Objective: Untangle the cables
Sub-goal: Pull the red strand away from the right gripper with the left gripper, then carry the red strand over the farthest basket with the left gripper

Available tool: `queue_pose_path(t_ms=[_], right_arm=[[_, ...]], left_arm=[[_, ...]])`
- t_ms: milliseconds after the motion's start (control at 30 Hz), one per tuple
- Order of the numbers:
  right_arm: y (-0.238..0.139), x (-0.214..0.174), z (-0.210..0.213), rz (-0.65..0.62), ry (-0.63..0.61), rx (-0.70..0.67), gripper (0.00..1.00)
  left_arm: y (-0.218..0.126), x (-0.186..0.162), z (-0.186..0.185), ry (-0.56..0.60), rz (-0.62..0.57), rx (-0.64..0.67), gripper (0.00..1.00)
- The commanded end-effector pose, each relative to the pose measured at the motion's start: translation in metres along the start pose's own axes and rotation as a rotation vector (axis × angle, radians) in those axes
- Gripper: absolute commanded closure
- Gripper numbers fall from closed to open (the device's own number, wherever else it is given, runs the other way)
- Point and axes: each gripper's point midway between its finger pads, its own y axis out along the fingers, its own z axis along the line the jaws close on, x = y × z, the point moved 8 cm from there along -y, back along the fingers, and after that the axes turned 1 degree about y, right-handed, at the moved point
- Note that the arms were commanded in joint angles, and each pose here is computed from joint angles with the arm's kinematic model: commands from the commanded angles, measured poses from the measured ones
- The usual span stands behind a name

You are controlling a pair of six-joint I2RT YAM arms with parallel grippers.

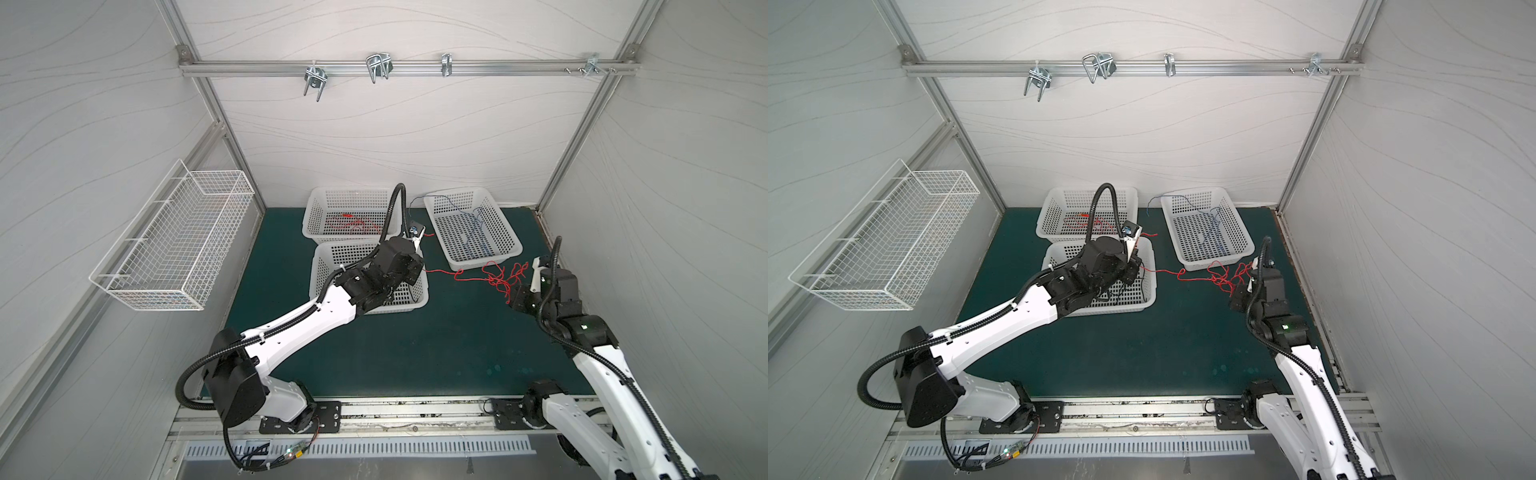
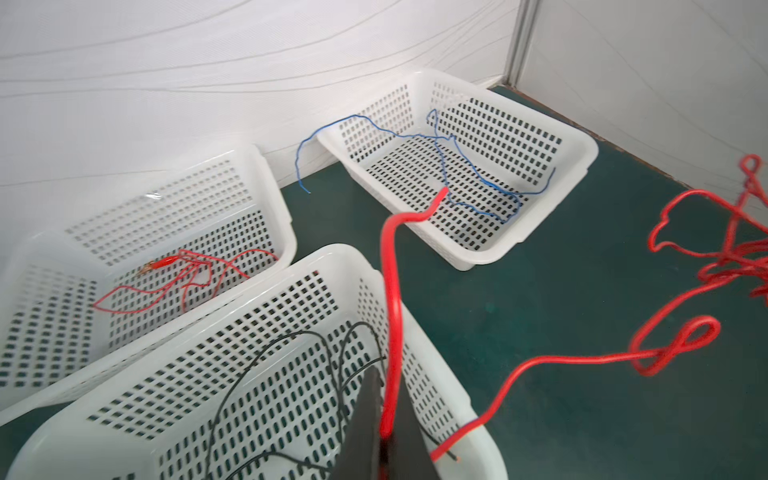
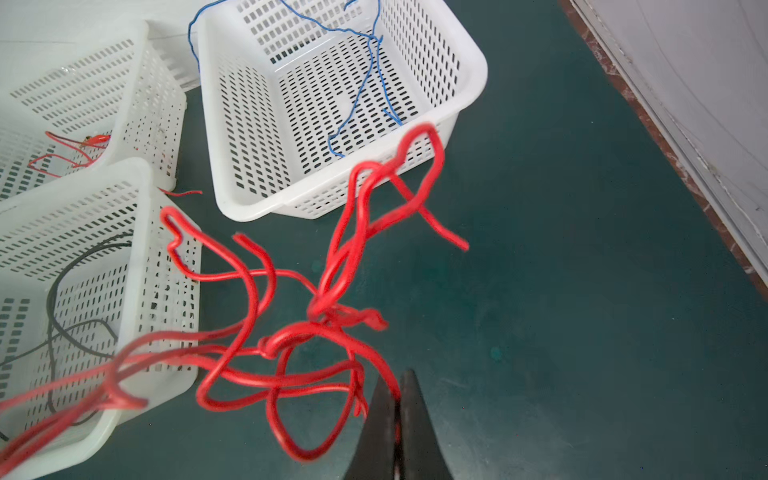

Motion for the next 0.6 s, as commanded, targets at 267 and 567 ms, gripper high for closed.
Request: queue_pose_path(t_ms=[267,567], right_arm=[[0.004,0.004,-0.031,0.015,0.101,-0.026,1.00],[0.021,0.005,-0.031,0.070,0.143,0.002,1.00]], left_arm=[[-0.044,-0.005,0.096,-0.104,0.003,0.383,1.00],[-0.055,-0.002,0.104,-0.100,-0.039,0.348,1.00]])
